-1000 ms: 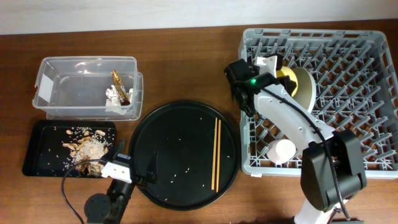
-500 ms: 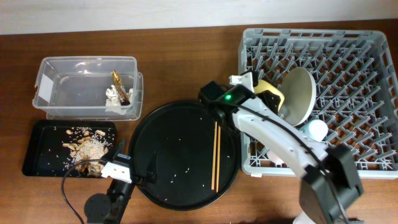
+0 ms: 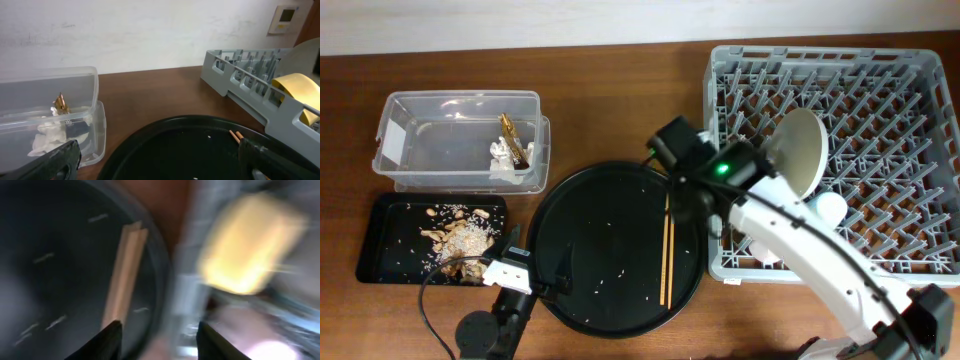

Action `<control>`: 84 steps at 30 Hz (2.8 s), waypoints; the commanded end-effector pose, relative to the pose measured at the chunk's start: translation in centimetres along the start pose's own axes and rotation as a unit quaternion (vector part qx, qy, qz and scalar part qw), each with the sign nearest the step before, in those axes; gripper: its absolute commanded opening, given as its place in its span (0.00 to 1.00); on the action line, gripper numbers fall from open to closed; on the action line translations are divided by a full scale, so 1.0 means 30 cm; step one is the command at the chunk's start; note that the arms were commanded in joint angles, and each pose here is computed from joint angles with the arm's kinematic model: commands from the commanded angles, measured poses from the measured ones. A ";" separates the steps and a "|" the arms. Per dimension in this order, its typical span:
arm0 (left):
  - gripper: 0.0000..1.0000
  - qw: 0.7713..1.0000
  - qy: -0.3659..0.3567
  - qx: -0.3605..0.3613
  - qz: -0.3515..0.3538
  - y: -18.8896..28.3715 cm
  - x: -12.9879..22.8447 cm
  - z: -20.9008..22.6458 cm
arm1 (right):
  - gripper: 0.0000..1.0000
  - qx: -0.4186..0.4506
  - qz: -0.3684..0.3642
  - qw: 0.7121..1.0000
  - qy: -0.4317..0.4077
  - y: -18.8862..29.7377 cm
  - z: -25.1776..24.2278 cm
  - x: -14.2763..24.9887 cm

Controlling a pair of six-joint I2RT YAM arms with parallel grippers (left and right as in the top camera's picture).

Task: Sort waste into correct bins and load items into the dishwasher rack
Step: 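Grasp one wooden chopstick with the right gripper, then insert the chopstick upright into the rack, then grasp the second chopstick with the right gripper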

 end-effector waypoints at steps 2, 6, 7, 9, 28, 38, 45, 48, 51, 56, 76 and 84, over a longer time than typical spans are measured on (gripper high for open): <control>0.99 1.000 -0.007 0.001 0.001 0.000 0.007 0.000 | 0.57 -0.076 0.089 0.993 0.013 -0.126 0.132 0.156; 0.99 1.000 -0.007 0.001 0.001 0.000 0.007 0.000 | 0.45 -0.055 0.117 0.990 -0.057 -0.282 0.100 0.237; 0.99 1.000 -0.007 0.001 0.001 0.000 0.007 0.000 | 0.43 -0.064 0.123 0.989 -0.058 -0.314 0.106 0.254; 0.99 1.000 -0.007 0.001 0.001 0.000 0.007 0.000 | 0.38 -0.082 0.135 0.986 -0.059 -0.370 0.118 0.284; 0.99 1.000 -0.007 0.001 0.001 0.000 0.007 0.000 | 0.04 -0.101 0.128 0.985 -0.056 -0.413 0.158 0.258; 0.99 1.000 -0.007 0.001 0.001 0.000 0.007 0.000 | 0.04 -0.040 -0.210 0.977 -0.024 0.184 -0.132 -0.082; 0.99 1.000 -0.007 0.001 0.001 0.000 0.007 0.000 | 0.04 -0.003 -0.262 0.964 -0.040 0.092 -0.338 -0.327; 0.99 1.000 -0.007 0.001 0.001 0.000 0.007 0.000 | 0.04 0.026 -0.260 0.964 -0.058 -0.004 -0.432 -0.401; 0.99 1.000 -0.007 0.001 0.001 0.000 0.007 0.000 | 0.04 0.039 -0.244 0.965 -0.089 -0.131 -0.530 -0.455; 0.99 1.000 -0.007 0.001 0.001 0.000 0.007 0.000 | 0.04 0.045 -0.231 0.970 -0.055 -0.275 -0.561 -0.500; 1.00 1.000 -0.007 0.001 0.001 0.000 0.007 0.000 | 0.54 -0.123 0.063 0.990 -0.007 -0.132 0.094 0.101; 0.99 1.000 -0.007 0.001 0.001 0.000 0.007 0.000 | 0.40 -0.039 0.098 0.993 -0.059 -0.502 0.095 0.149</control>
Point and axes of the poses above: each gripper's point midway between its finger pads, its own y axis back along the fingers, its own z axis along the line the jaws close on, x = y × z, the point moved 4 cm from there along y, back along the fingers, and after that the axes turned 10 degrees about -y, right-handed, at the moved point
